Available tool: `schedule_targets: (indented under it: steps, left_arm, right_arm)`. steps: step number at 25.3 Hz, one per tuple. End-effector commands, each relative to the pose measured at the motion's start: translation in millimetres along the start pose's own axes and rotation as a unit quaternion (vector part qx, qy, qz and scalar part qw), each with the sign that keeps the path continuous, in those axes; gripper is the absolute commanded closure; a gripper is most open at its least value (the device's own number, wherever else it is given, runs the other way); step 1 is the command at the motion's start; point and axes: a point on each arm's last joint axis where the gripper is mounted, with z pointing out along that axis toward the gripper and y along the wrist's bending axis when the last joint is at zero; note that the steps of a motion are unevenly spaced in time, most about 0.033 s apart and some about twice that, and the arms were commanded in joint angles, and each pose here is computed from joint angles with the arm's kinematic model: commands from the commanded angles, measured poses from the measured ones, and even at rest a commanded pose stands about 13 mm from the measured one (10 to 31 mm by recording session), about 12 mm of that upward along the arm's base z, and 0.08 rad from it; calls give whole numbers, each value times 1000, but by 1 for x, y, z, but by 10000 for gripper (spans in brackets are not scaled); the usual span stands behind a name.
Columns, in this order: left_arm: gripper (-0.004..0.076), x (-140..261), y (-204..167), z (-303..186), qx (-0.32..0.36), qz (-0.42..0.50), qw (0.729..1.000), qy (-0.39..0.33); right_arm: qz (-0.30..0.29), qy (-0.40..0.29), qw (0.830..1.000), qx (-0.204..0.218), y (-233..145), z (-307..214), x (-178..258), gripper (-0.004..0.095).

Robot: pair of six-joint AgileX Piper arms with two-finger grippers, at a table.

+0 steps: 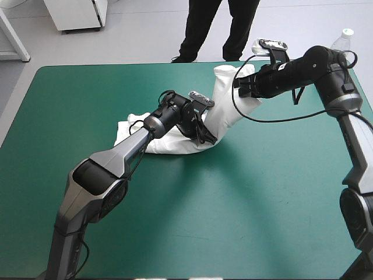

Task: Fold the cloth

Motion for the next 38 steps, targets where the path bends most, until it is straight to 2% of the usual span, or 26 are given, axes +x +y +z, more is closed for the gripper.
schedule_targets:
  steps: [1, 4, 9, 15, 22, 25, 28, 30, 32, 38]
  left_arm:
    - [746, -5, 0, -21, -5, -25, 1000, -17]
    - [746, -3, 14, -47, -50, -54, 997, -17]
    - [746, 12, 27, -107, -63, -60, 996, -22]
    - [746, 67, 22, -171, -78, -57, 995, -23]
    - [746, 156, 12, -238, -78, -93, 992, -30]
    - [746, 192, 7, -264, -73, -109, 990, -59]
    - [746, 230, 3, -300, -78, -109, 983, -124]
    - [746, 241, 1, -311, -76, -111, 981, -137]
    - [746, 247, 0, -312, -75, -114, 984, -118]
    - [746, 247, -7, -310, -35, -121, 985, -115]
  right_arm:
    - [-17, -70, 997, -17, 20, -36, -11, 918]
    - [-16, -68, 997, -17, 20, -35, -11, 917]
    - [-18, -69, 997, -18, 20, -35, -11, 917]
    - [-23, -70, 997, -19, 22, -34, -11, 917]
    - [-45, -81, 995, -36, 41, -27, -11, 915]
    - [-64, -94, 992, -53, 60, -18, -11, 916]
    - [-92, -100, 987, -87, 98, 11, -8, 915]
    - [-104, -96, 985, -103, 115, 31, -7, 915]
    - [-116, -90, 982, -119, 131, 50, -8, 915]
    - [-133, -70, 976, -157, 169, 106, -5, 915]
